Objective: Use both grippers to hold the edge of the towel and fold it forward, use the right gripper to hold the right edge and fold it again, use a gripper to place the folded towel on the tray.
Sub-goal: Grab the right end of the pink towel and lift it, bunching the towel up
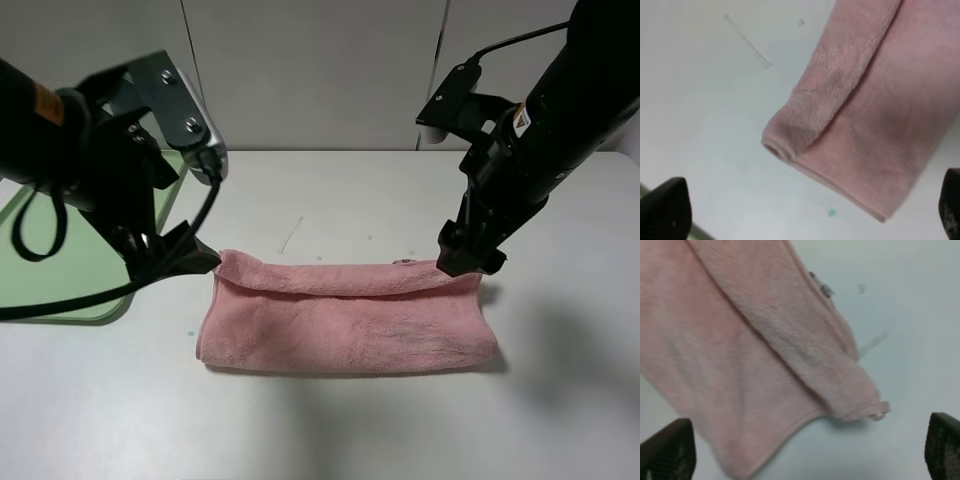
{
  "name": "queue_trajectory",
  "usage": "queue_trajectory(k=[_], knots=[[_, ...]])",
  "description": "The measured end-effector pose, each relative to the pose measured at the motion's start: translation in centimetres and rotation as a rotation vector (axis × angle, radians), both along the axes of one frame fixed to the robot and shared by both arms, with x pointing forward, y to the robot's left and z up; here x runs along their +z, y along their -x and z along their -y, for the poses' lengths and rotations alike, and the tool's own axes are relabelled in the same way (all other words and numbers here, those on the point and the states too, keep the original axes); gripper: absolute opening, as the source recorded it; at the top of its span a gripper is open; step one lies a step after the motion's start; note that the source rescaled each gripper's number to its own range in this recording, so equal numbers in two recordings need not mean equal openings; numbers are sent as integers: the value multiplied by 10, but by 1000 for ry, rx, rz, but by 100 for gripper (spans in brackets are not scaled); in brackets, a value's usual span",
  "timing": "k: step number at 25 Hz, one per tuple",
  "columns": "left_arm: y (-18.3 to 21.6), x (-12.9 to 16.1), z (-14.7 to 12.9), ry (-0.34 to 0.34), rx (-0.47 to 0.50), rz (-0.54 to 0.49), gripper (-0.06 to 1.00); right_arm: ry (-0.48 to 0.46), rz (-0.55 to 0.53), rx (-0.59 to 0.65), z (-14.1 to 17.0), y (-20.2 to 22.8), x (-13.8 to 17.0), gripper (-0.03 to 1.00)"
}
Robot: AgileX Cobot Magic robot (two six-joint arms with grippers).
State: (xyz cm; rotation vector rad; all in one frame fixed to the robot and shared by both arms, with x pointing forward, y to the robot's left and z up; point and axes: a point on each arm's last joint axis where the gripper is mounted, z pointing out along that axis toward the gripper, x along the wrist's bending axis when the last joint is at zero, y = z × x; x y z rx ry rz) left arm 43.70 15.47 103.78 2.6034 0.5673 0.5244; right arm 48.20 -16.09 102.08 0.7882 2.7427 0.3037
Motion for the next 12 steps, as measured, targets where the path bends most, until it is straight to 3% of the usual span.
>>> queue_trajectory(k=[7,12], knots=[[39,44,-30,109,103,26,100,-152,-25,-95,-3,13,18,100],[76,70,-57,213,192,44,100,-197,-43,-139,-3,18,24,100]])
